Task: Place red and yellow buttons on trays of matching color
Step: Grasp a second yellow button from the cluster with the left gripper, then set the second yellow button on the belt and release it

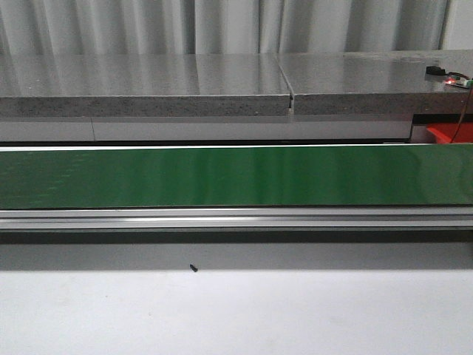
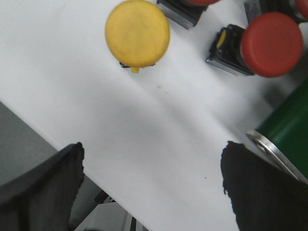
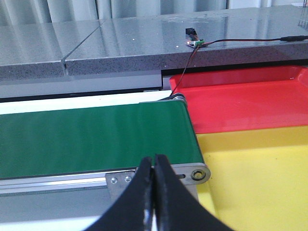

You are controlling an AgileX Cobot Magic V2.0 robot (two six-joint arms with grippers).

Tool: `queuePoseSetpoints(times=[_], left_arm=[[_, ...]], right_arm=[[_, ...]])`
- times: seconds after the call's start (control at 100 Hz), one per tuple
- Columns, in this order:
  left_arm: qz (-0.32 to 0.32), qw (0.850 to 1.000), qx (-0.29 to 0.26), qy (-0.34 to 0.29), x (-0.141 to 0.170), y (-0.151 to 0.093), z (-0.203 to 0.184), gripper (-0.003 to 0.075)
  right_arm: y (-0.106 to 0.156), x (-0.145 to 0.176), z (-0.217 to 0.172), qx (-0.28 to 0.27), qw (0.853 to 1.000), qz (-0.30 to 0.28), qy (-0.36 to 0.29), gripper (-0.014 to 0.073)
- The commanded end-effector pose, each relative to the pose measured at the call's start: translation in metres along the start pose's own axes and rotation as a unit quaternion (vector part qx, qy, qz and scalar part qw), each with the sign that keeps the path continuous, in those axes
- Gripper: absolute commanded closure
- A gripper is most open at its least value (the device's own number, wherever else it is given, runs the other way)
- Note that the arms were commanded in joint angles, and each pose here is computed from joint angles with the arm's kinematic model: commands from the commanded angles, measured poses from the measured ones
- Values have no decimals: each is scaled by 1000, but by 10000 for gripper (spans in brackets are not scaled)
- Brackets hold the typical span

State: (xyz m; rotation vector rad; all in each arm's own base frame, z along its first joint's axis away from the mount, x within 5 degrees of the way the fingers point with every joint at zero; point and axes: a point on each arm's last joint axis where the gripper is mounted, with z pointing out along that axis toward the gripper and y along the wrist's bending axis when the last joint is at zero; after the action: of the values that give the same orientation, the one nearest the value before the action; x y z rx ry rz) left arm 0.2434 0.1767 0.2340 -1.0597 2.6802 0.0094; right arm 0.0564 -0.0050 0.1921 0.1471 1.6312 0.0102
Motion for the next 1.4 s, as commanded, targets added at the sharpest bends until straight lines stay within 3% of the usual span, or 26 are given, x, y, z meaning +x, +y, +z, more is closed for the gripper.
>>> queuePoseSetpoints(times=[0.0,0.53,0.74,1.0,1.16,1.39], left_arm=[[-7,999,6,-45,-15,2,-10,151],[-3,999,8,-35,-70,3,34,169],[1,999,8,-38,-75,3,38,279],[9,1000,8,-29,-74,3,38,591],[15,999,10,-38,-72,2,25,616],[33,995,14,-96,-64,-2,-31,616]], right_arm=[[1,-13,-3,-5,998,-3,-60,661],[1,-13,-3,-5,998,-3,-60,661],[1,-13,-3,-5,998,-3,-60,661],[1,-13,-3,-5,998,-3,-60,661],[1,-13,-3,-5,998,-3,-60,661],[1,-13,-3,-5,998,-3,-60,661]])
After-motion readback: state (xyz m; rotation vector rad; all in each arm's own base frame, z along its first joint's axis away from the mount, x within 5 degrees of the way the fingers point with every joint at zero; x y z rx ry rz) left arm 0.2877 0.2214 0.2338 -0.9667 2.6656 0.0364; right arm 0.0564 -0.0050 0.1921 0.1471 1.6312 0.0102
